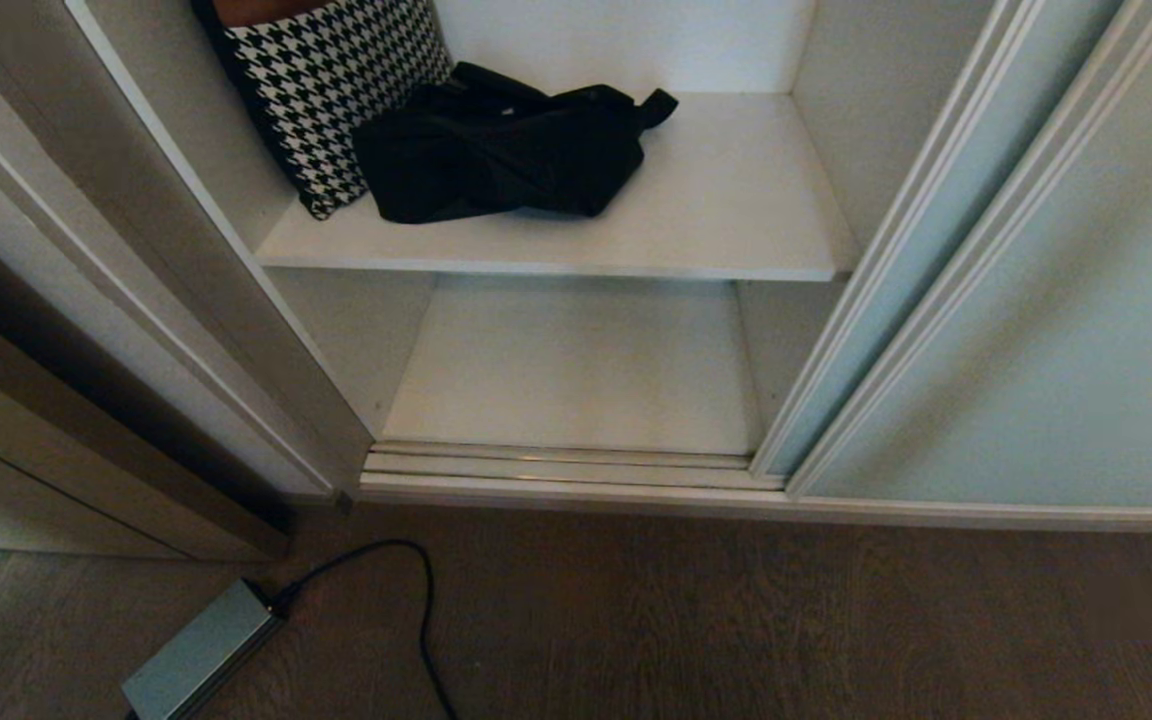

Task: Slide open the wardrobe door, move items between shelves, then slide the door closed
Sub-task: Close the door

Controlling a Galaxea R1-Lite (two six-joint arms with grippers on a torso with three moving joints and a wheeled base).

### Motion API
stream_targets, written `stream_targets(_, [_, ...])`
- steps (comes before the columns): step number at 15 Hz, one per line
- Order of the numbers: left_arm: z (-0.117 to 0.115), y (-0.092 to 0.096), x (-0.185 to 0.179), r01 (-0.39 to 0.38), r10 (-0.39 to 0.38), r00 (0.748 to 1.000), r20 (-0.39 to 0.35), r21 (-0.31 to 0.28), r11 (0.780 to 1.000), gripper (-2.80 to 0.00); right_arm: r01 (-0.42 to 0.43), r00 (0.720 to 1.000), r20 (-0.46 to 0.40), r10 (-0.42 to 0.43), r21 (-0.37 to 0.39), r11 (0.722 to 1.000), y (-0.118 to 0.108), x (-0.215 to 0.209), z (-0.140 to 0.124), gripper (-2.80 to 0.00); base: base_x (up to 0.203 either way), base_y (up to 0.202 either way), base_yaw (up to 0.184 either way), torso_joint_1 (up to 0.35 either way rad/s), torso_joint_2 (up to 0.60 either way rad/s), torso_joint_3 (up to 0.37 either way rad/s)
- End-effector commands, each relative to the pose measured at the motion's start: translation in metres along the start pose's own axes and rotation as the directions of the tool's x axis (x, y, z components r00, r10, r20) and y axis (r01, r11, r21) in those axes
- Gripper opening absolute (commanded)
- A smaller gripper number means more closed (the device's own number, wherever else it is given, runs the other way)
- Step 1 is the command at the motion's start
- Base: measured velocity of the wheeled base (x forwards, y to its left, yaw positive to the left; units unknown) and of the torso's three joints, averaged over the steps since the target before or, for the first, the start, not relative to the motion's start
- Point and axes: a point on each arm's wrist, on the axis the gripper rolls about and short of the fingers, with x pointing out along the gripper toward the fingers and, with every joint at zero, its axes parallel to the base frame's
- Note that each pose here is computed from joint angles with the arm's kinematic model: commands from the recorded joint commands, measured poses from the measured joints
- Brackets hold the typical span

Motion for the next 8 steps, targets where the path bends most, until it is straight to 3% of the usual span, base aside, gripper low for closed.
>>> stream_targets(1, [0.0,0.0,0.0,0.001,-0.001,1.0,-0.002,0.001,1.0,-2.8,0.041,0.999,0.013,-0.042,0.036,0.999,-0.018,0.031,0.016,-2.8,0.0,0.0,0.0,0.0,0.0,0.0])
stream_targets(4, [0.0,0.0,0.0,0.0,0.0,1.0,-0.002,0.001,1.0,-2.8,0.057,0.994,0.094,-0.06,0.034,0.998,-0.03,0.035,0.033,-2.8,0.0,0.0,0.0,0.0,0.0,0.0])
stream_targets(8, [0.0,0.0,0.0,0.0,0.0,1.0,-0.002,0.001,1.0,-2.8,0.026,0.997,0.072,-0.029,0.031,0.999,-0.052,0.053,0.046,-2.8,0.0,0.0,0.0,0.0,0.0,0.0])
